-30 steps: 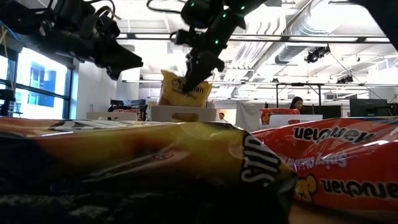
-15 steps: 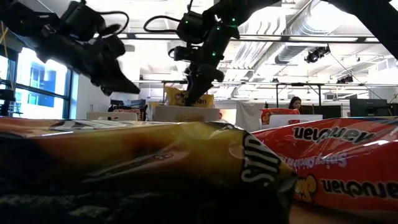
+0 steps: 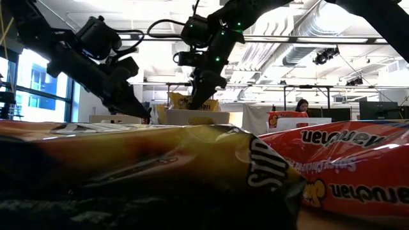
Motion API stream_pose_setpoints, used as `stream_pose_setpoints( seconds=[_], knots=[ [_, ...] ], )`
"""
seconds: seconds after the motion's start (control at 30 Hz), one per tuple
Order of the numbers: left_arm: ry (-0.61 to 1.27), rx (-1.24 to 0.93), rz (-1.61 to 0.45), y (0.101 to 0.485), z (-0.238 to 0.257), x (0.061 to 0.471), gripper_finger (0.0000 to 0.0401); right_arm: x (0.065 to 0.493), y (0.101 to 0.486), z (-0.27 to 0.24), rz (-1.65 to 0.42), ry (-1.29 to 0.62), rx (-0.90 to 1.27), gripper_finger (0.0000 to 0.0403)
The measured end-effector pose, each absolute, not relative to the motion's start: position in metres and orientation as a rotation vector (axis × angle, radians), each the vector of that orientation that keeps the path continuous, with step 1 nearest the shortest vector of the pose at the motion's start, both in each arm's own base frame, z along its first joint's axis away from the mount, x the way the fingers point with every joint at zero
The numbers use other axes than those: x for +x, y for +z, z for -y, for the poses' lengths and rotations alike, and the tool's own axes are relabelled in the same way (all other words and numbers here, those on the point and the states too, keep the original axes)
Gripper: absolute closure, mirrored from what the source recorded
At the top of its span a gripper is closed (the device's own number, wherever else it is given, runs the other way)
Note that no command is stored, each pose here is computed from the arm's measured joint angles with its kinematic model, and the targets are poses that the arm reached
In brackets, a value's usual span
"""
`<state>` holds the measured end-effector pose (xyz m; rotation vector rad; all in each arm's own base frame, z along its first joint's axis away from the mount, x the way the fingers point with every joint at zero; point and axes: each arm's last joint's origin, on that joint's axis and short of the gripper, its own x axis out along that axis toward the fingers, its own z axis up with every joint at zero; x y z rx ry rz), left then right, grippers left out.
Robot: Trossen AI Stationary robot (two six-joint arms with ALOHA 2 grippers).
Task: Sort Maruchan noodles
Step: Adjust the yellow noodle packs in the gray bin, then adjust the gray bin
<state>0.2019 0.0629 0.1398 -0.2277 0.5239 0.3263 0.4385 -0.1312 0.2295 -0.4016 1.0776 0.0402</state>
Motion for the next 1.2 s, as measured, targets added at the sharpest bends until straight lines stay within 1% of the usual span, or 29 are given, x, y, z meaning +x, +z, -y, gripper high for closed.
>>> stream_pose_setpoints(
  seconds=[0.07, 0.17, 0.33, 0.43, 0.53, 0.7, 0.8, 0.9, 0.97, 1.07, 1.13, 1.2],
  knots=[
    [0.322, -0.228, -0.524, 0.138, -0.062, 0.204, 0.0401, 0.44, 0.231, 0.132, -1.061, 0.03, -0.408, 0.0293],
    [0.312, -0.225, -0.526, 0.137, -0.061, 0.205, 0.04, 0.441, 0.231, 0.133, -1.045, 0.017, -0.413, 0.0256],
    [0.301, -0.222, -0.527, 0.137, -0.058, 0.206, 0.04, 0.444, 0.234, 0.135, -1.028, -0.069, -0.408, 0.0195],
    [0.297, -0.221, -0.528, 0.137, -0.058, 0.206, 0.0401, 0.446, 0.235, 0.136, -1.011, -0.105, -0.423, 0.0174],
    [0.297, -0.221, -0.528, 0.137, -0.058, 0.206, 0.04, 0.447, 0.237, 0.137, -0.991, -0.118, -0.433, 0.0168],
    [0.297, -0.22, -0.528, 0.137, -0.058, 0.206, 0.04, 0.448, 0.238, 0.136, -0.982, -0.12, -0.438, 0.0167],
    [0.297, -0.22, -0.528, 0.137, -0.058, 0.206, 0.0401, 0.446, 0.247, 0.133, -1.001, -0.125, -0.448, 0.0167],
    [0.297, -0.22, -0.529, 0.136, -0.058, 0.206, 0.04, 0.441, 0.262, 0.132, -1.052, -0.148, -0.459, 0.0168],
    [0.305, -0.226, -0.528, 0.136, -0.058, 0.206, 0.04, 0.435, 0.268, 0.13, -1.122, -0.136, -0.441, 0.0175],
    [0.366, -0.234, -0.531, 0.136, -0.059, 0.205, 0.04, 0.427, 0.268, 0.138, -1.181, -0.146, -0.401, 0.0204],
    [0.39, -0.232, -0.531, 0.136, -0.06, 0.205, 0.04, 0.418, 0.265, 0.147, -1.237, -0.162, -0.357, 0.0239],
    [0.407, -0.227, -0.534, 0.135, -0.06, 0.204, 0.04, 0.411, 0.261, 0.156, -1.263, -0.181, -0.31, 0.0284]
  ],
)
